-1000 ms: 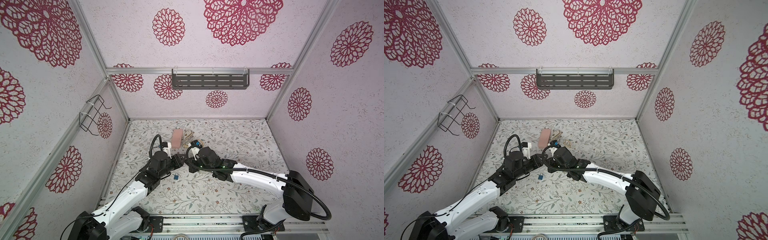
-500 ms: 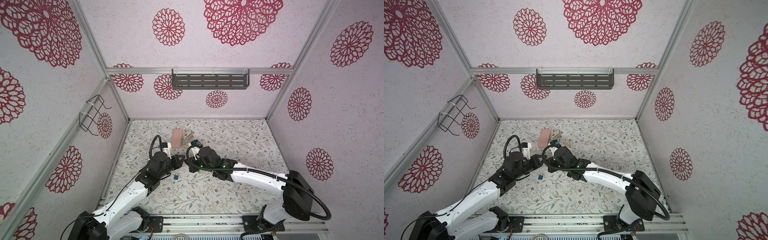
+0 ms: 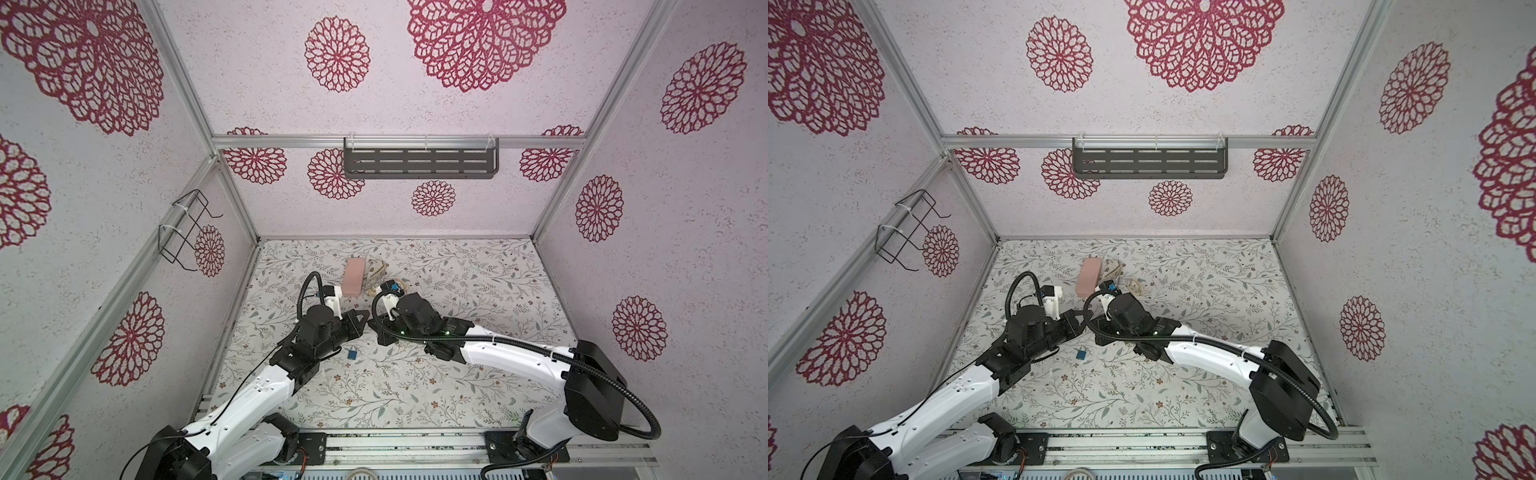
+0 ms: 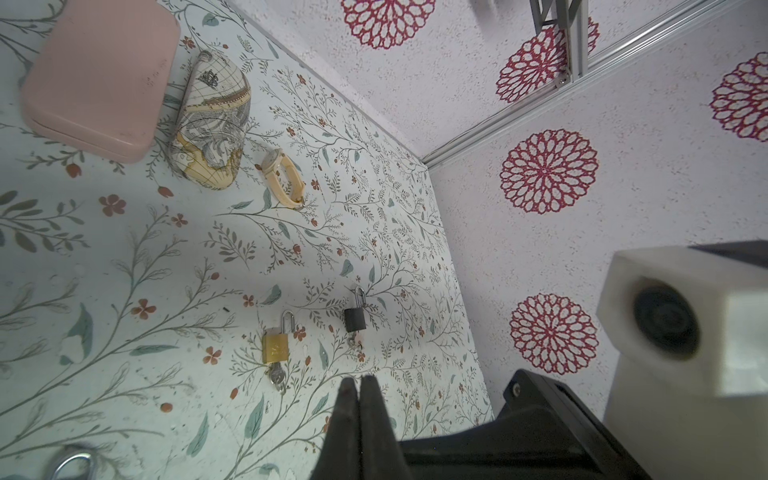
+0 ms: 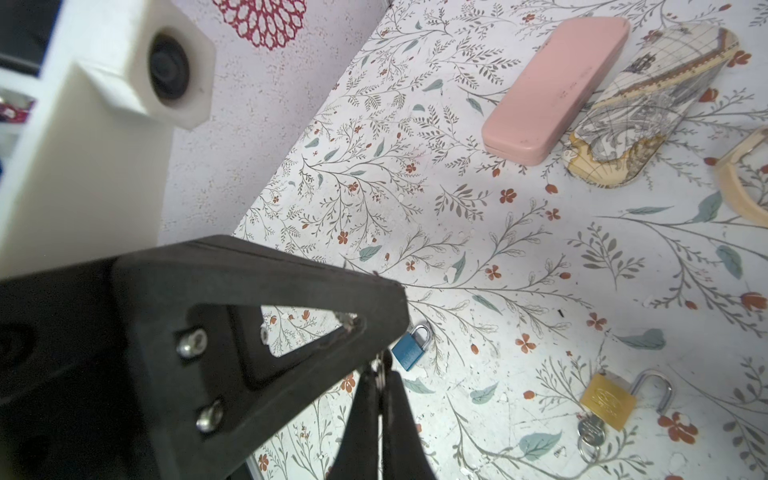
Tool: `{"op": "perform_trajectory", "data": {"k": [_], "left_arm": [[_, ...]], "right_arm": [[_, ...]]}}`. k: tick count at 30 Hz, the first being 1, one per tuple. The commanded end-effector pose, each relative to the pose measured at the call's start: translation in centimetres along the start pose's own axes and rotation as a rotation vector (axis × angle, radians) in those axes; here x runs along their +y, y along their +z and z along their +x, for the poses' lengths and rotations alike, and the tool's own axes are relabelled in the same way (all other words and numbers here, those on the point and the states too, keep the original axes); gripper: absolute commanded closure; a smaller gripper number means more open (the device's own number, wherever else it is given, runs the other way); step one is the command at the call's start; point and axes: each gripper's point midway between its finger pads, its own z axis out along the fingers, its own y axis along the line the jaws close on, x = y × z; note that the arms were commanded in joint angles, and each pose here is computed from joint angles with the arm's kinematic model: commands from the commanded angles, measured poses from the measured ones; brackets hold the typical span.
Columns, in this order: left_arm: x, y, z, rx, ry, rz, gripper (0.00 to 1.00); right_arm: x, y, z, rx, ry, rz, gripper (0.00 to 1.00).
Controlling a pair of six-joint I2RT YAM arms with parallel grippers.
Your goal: Unlock with the key
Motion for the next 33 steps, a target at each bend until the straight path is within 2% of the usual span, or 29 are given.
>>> {"op": "perform_trajectory", "data": {"k": [1,12,19,28,33], "left_arm": [[-0.8,-0.5,-1.0,-0.049,0.06,0.023,1.0],[-3.7,-2.0,-3.4,-0.135,0.251,0.112,1.0],[-5.1,-2.9,-4.2,-0.176,0.309,0.204,1.0],[-8.5,-3.8,-4.3,-0.177,0.374,0.396,1.0],[-9.2,-3.8,-4.2,-0.171,0.387,0.431,1.0]], "right_arm": [[0.5,-1.3,-2.4,-0.069,-0.002,-0.006,0.82],[0.1,-3.8,-4.0,-0.078,0.018,-0.075,0.54],[1.3,-4.6,-4.1,-0.073,0.072,-0.243,0.43],[2.1,-5.2,-5.7,-0.124,0.129,-0.398,0.42],[2.9,-5.4,-6.7,-0.134,0.13,-0.452,0.43]]}}
